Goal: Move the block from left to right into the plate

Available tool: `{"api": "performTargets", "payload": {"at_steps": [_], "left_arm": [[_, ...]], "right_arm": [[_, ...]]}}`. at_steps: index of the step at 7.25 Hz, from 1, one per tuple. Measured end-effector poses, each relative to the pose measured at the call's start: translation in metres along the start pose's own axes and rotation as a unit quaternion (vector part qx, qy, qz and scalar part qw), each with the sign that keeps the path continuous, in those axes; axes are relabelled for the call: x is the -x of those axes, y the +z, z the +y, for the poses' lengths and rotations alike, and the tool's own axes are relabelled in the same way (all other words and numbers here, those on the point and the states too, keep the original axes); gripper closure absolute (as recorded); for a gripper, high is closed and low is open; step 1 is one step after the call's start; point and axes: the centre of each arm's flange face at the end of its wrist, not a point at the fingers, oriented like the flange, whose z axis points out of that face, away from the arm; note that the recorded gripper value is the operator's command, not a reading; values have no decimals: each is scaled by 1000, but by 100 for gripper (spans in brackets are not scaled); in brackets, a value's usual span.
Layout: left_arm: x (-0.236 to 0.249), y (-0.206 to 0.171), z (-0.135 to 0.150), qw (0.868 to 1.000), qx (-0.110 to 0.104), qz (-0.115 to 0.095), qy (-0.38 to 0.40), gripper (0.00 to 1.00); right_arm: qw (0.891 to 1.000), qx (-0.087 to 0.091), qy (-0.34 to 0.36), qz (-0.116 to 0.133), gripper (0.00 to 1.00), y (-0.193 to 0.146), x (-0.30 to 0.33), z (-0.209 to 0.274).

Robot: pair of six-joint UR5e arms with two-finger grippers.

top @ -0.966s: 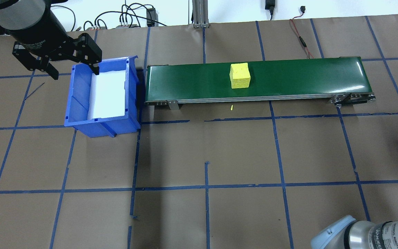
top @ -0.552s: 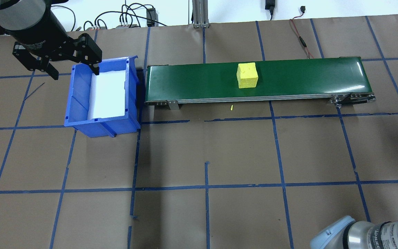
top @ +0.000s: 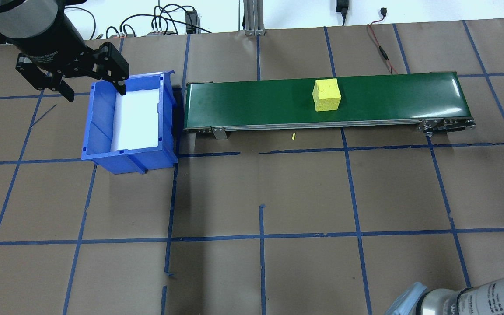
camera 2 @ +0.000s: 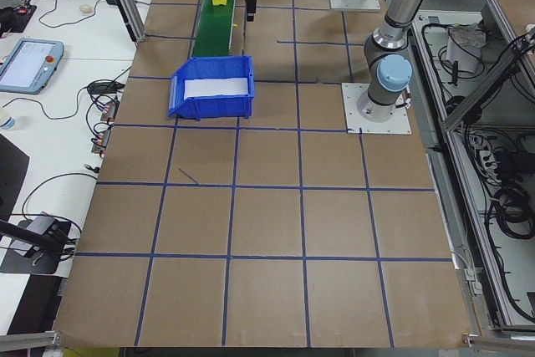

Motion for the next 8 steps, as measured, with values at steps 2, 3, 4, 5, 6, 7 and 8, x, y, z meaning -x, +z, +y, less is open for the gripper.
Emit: {"api": "performTargets", "payload": {"at_steps": [2,3,4,5,6,7,8], "left_arm": [[0,0,0,1000,0,0,0,0],[0,0,0,1000,0,0,0,0],[0,0,0,1000,0,0,0,0],[0,0,0,1000,0,0,0,0],[0,0,0,1000,0,1,0,0],[0,0,0,1000,0,1,0,0],[0,0,0,1000,0,1,0,0]], "right_arm": [[997,-48,49,-27,0,-38,76,-84],[992,-65,91,-50,0,-55,124,-120],[986,-74,125,-76,0,-64,170,-149],[980,-77,151,-105,0,-62,204,-168],[972,-78,178,-136,0,-56,223,-178],[964,-76,201,-158,0,-50,231,-184],[958,-76,213,-175,0,-43,234,-189]]}}
